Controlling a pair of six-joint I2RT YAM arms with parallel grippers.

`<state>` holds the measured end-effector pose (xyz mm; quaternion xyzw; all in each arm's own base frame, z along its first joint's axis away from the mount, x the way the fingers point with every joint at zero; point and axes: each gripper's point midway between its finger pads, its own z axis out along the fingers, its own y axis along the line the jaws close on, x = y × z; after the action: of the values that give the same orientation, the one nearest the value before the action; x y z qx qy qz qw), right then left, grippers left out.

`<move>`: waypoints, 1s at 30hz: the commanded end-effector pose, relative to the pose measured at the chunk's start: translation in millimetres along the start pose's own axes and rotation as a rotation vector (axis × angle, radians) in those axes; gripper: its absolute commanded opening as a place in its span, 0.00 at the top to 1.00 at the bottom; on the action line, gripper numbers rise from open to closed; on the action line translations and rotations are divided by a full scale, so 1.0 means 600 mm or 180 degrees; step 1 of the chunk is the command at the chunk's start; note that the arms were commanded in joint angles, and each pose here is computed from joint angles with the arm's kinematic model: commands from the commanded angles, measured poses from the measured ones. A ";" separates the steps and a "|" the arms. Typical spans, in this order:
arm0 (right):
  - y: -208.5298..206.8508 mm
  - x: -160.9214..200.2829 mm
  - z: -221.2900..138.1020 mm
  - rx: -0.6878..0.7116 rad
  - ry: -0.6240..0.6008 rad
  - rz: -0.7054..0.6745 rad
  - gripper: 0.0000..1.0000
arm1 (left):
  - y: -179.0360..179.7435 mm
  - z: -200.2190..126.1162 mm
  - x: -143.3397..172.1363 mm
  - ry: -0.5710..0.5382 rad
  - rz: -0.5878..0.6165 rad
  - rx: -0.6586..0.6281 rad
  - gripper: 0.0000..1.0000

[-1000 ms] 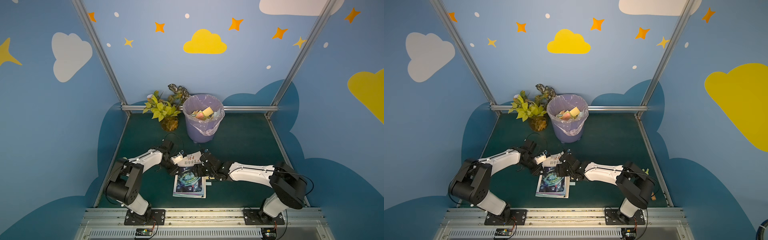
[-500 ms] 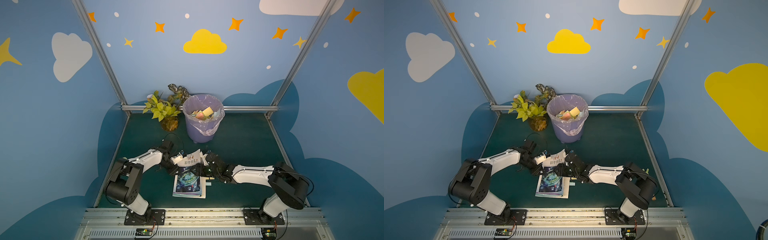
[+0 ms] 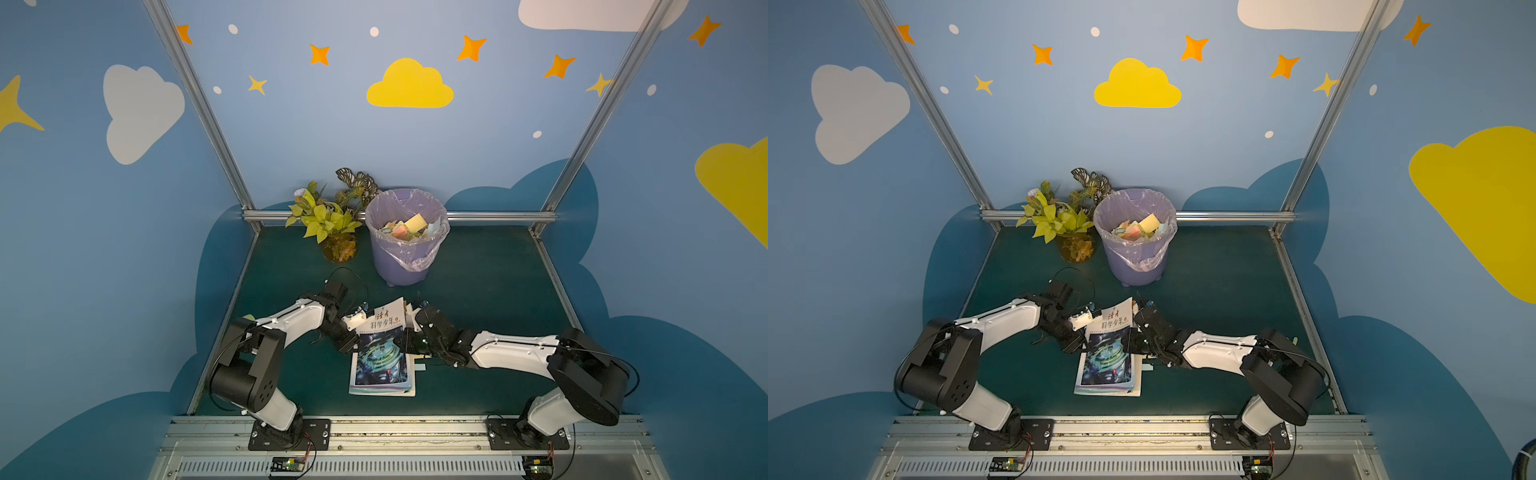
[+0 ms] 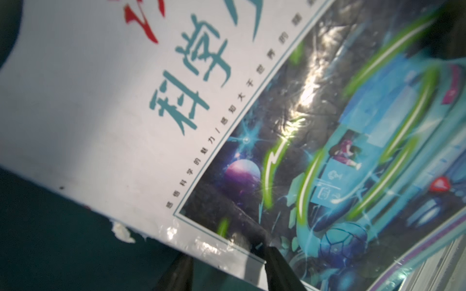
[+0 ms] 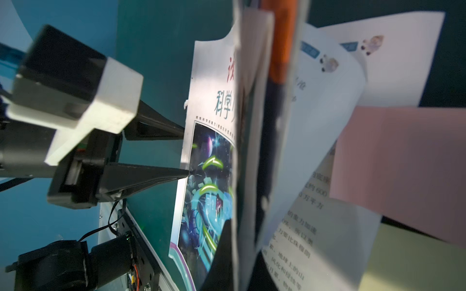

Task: Peel off the used sticky note
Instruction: Open the book at the center of the board.

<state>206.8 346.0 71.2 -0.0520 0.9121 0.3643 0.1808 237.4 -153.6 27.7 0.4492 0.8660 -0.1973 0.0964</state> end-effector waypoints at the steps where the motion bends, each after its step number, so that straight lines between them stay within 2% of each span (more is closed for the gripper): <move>1: -0.027 -0.005 -0.021 0.0229 -0.0069 0.0056 1.00 | -0.032 -0.014 -0.007 -0.0106 0.0073 0.0222 0.49; 8: -0.090 0.004 -0.068 0.0606 -0.0070 0.0125 1.00 | -0.051 -0.035 -0.016 -0.0257 0.0122 0.0290 0.47; 15: -0.120 0.014 -0.120 0.0866 0.0169 -0.0092 1.00 | -0.056 -0.042 -0.018 -0.0293 0.0129 0.0300 0.47; 23: -0.088 0.004 -0.157 0.1076 0.0256 -0.0304 1.00 | -0.047 -0.049 -0.020 -0.0331 0.0066 0.0261 0.47; 30: -0.037 -0.010 -0.141 0.1098 0.0110 -0.0362 1.00 | 0.001 -0.081 -0.021 -0.0532 -0.0236 0.0224 0.47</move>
<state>190.0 271.5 115.7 -0.0865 0.9545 0.2163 0.1862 237.5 -145.2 62.1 0.4147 0.8654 -0.2482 0.1326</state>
